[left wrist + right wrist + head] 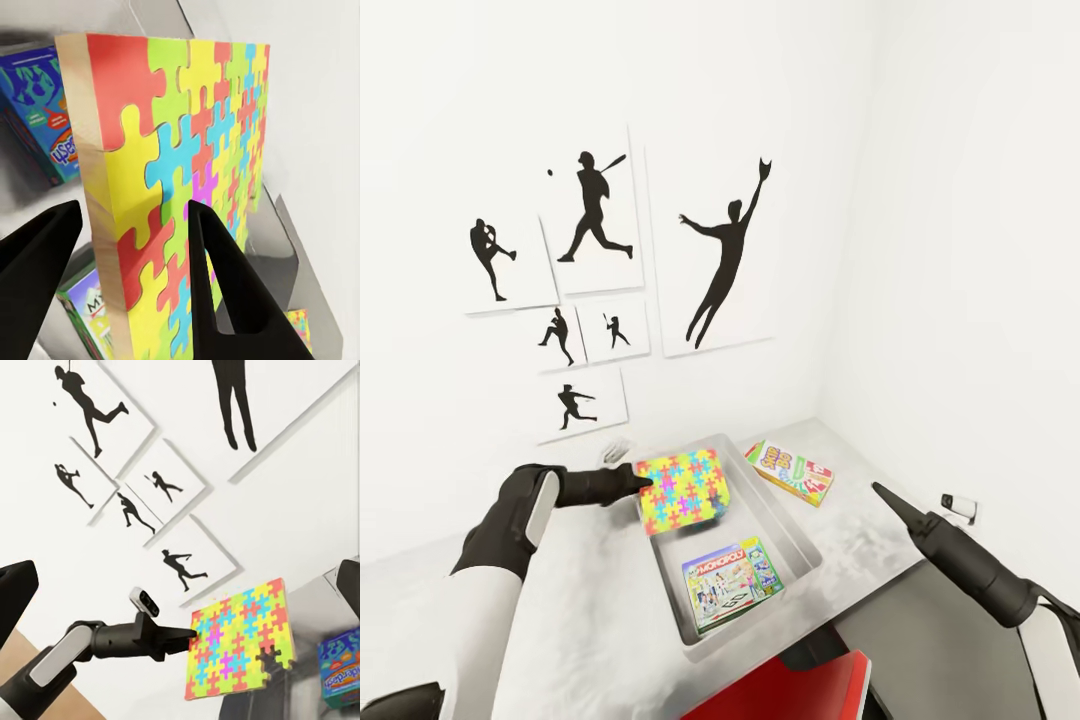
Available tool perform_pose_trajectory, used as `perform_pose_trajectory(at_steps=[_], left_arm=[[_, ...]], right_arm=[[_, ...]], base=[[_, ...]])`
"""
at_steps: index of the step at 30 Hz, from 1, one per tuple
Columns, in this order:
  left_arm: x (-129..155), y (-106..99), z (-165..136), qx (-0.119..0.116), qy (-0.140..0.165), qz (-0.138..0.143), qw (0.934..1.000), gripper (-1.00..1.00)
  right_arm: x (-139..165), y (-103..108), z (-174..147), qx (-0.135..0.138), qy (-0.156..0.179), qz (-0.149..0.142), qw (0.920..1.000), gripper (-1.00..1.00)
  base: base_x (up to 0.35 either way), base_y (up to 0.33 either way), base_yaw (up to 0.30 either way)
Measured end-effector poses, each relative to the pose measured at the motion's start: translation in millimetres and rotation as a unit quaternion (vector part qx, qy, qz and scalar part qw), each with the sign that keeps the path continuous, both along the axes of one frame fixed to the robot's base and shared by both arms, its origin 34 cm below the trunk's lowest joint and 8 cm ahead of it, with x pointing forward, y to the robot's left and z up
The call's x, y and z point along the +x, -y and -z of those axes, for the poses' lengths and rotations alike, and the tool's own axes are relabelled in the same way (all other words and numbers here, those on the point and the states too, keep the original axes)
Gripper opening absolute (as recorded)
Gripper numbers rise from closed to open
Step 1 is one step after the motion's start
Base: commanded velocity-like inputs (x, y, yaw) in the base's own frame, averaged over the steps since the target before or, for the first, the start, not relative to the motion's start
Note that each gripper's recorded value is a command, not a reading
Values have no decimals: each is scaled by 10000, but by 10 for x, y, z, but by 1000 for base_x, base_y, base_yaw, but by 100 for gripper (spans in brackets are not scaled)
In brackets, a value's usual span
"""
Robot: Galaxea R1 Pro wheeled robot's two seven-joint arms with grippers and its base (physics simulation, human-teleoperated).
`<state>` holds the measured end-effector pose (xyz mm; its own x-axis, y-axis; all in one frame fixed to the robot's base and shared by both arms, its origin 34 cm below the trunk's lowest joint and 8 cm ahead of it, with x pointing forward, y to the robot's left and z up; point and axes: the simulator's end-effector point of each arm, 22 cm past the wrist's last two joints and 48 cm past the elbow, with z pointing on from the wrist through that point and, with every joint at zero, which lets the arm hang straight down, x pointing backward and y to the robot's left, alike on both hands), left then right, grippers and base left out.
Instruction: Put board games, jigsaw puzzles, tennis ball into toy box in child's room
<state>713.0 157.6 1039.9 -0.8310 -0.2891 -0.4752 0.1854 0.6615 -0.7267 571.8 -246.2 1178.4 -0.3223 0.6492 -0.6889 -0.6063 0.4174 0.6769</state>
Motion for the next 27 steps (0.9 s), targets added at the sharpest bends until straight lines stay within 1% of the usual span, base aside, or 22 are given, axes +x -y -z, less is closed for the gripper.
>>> perform_pose_trajectory(at_steps=[5,10,14,15,19,27], left_arm=[[0,103,103,77,-112,-19,9999,-100],[-13,201,176,79,-192,19,9998,-100],[-43,291,262,189,-257,125,9994,-100],[-63,356,283,230,-268,205,9992,-100],[-89,463,329,259,-299,309,9987,-100],[-99,511,410,271,-358,353,9984,-100]], right_arm=[[12,12,32,2,-38,13,10000,100],[26,13,70,-2,-79,15,10000,100],[37,14,102,-4,-113,17,9999,100],[40,15,110,-5,-121,17,9999,100],[51,14,142,-8,-156,18,9999,100],[71,6,201,-2,-213,11,9998,100]], base=[[0,0,0],[0,0,0],[0,0,0],[0,0,0],[0,0,0],[0,0,0]])
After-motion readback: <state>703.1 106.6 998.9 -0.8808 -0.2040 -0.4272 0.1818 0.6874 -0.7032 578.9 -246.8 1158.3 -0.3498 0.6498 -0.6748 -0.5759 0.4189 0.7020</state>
